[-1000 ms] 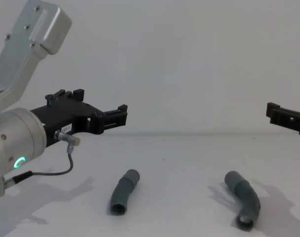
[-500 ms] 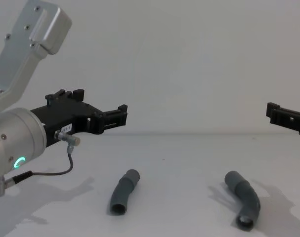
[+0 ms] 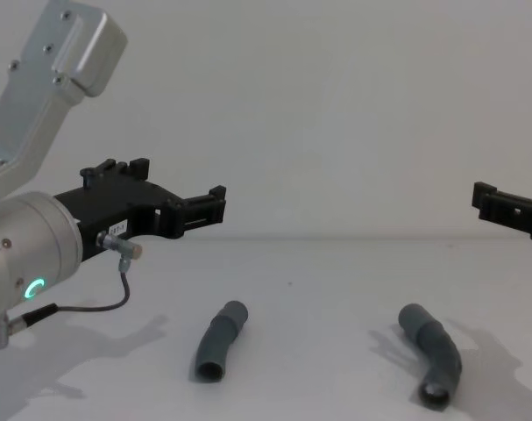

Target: Use both hands to pick up one end of the pipe from the table, align the ends, and insert them.

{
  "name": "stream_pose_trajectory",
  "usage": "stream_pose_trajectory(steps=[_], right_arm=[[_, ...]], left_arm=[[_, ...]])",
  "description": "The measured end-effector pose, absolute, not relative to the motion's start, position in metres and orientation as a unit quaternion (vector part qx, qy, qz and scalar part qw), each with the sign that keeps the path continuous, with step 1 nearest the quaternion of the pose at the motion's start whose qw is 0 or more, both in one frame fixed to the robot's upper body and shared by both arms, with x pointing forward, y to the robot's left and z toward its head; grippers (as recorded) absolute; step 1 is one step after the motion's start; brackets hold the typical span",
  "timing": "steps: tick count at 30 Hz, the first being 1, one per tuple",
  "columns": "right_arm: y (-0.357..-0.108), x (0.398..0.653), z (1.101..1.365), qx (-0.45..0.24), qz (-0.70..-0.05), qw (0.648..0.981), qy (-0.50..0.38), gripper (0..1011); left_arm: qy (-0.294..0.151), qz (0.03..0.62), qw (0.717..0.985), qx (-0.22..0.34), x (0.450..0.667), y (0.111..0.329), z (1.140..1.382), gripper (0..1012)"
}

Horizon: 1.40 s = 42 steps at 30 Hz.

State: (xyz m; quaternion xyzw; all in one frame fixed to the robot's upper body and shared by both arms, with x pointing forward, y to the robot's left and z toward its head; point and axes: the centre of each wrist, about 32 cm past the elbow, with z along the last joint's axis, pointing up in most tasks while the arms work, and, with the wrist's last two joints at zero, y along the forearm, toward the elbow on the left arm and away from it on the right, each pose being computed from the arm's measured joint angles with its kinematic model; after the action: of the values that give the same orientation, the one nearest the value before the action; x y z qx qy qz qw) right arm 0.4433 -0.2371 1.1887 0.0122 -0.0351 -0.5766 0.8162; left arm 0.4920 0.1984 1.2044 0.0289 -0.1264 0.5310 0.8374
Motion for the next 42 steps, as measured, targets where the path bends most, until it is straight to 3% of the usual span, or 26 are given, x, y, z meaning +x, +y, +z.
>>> stream_pose_trajectory(steps=[22,42], right_arm=[[-0.237,0.443,1.189,0.012,-0.577,0.816,-0.035,1001],[-0.237,0.443,1.189,0.012,-0.577,0.816,-0.035,1001]], left_arm=[[-0.125,0.522,0.843,0.034,0.494,0.198,1.207,1001],[-0.030,0.476,0.875,0.084,0.501,0.199,1.233,1001]])
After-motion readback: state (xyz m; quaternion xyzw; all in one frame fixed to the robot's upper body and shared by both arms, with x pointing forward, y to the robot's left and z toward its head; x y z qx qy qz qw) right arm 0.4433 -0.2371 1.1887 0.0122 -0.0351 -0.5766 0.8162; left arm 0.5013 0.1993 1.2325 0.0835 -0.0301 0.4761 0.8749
